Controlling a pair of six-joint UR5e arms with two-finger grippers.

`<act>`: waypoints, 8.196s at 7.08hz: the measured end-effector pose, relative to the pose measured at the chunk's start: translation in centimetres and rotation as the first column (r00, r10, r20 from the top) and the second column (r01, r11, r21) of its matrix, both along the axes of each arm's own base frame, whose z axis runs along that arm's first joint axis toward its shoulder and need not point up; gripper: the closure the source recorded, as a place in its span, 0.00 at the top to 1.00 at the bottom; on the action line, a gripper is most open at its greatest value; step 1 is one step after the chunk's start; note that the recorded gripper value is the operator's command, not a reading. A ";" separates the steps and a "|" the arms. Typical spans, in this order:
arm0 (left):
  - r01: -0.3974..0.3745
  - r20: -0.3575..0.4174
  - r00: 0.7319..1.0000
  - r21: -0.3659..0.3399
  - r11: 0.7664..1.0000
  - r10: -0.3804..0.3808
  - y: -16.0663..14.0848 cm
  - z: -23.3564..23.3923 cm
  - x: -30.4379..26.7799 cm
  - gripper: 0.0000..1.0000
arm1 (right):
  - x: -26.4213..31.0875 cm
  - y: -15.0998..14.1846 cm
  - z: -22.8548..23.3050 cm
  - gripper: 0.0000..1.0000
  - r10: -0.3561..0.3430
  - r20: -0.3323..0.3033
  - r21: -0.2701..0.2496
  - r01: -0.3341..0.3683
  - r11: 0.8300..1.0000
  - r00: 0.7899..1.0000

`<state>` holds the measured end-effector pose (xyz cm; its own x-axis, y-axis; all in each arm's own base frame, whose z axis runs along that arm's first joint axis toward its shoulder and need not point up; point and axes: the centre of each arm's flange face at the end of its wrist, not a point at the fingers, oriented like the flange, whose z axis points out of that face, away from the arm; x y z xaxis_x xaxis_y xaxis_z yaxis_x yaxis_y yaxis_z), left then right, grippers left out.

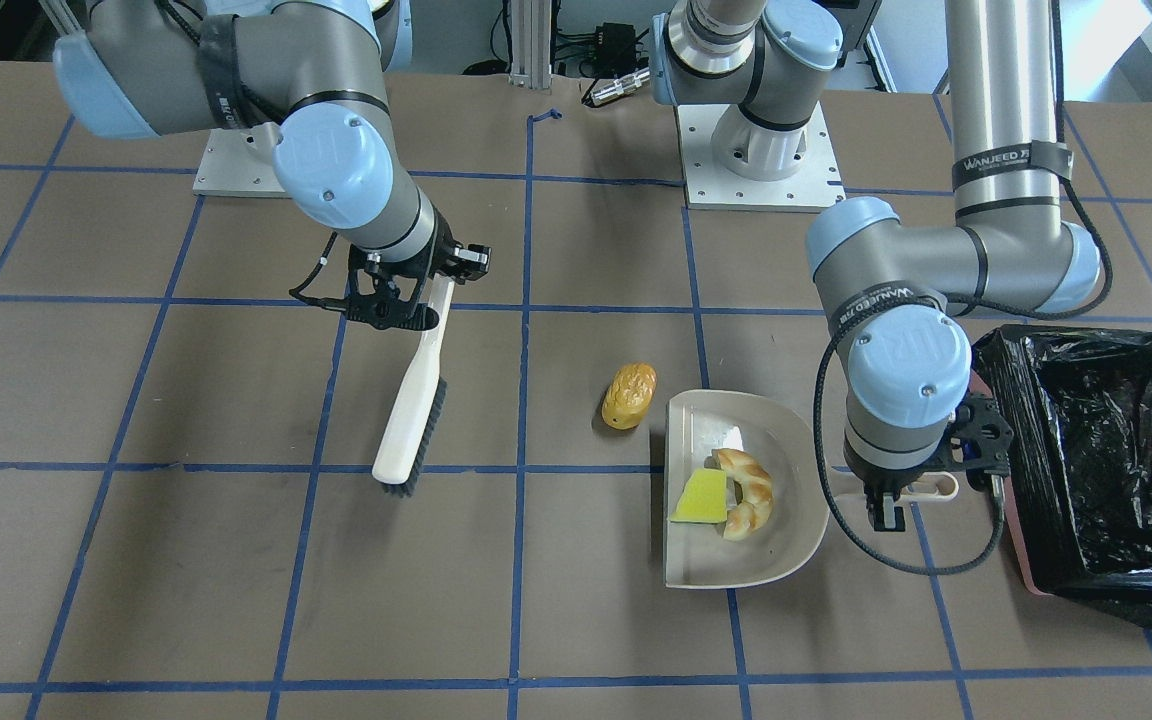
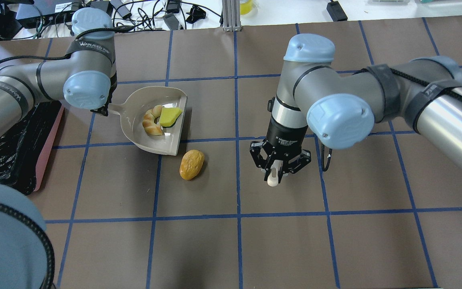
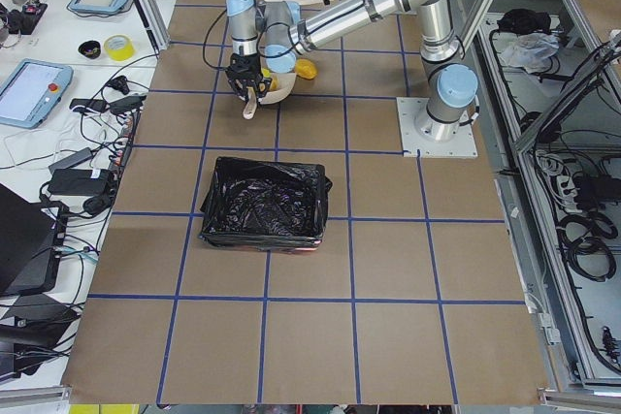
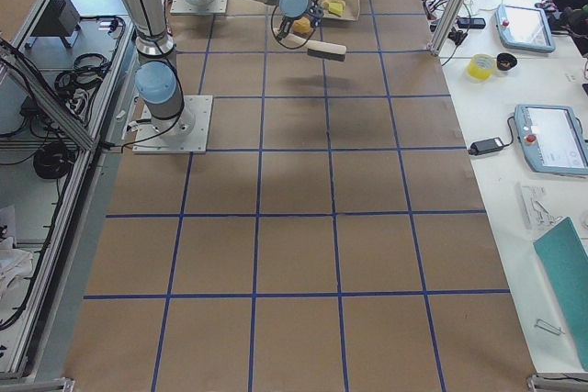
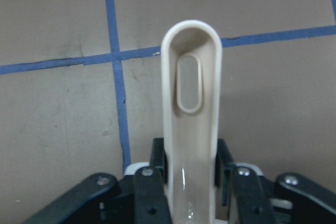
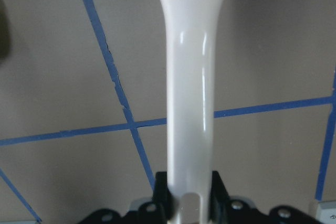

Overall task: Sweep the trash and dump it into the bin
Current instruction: 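Sweep the potato toy into the dustpan with the right gripper's brush, then lift the dustpan over the bin with the left gripper while the right withdraws the brush, then tip the dustpan over the bin with the left while the right sets the brush down, then bring the empty dustpan back with the left gripper while the right gripper rises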

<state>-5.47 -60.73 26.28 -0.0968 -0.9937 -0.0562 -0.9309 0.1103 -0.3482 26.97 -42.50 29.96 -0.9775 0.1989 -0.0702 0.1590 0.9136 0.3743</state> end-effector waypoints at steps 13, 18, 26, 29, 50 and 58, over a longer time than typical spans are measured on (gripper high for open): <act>-0.166 0.041 0.984 -0.100 0.981 0.171 14.6 -3.7 0.2 0.00 | 23.0 0.8 -6.1 0.00 -0.053 0.288 -0.037 0.066 0.997 0.956; -0.160 0.027 0.986 -0.118 0.980 0.164 13.6 -2.6 0.1 0.00 | 15.6 -1.0 -2.0 0.00 0.102 0.052 -0.073 -0.099 0.992 0.993; -0.133 -0.137 0.983 -0.052 0.990 0.125 4.1 16.8 16.0 0.00 | -20.4 -11.9 3.8 0.00 0.197 -0.107 -0.028 -0.201 0.979 0.975; -0.018 -0.074 0.997 -0.057 0.998 0.014 6.3 19.8 33.6 0.00 | -28.8 -14.9 0.7 0.00 0.152 -0.138 -0.070 -0.163 0.984 0.979; 0.303 0.270 0.939 -0.361 0.882 -0.213 3.4 23.4 34.1 0.00 | -32.7 -10.0 19.5 1.00 0.164 -0.300 -0.264 -0.247 0.932 0.940; -0.028 -0.208 0.978 -0.111 0.993 0.004 -5.8 7.7 8.1 0.00 | -13.2 -8.5 23.3 1.00 -0.030 -0.155 -0.405 -0.036 0.914 0.987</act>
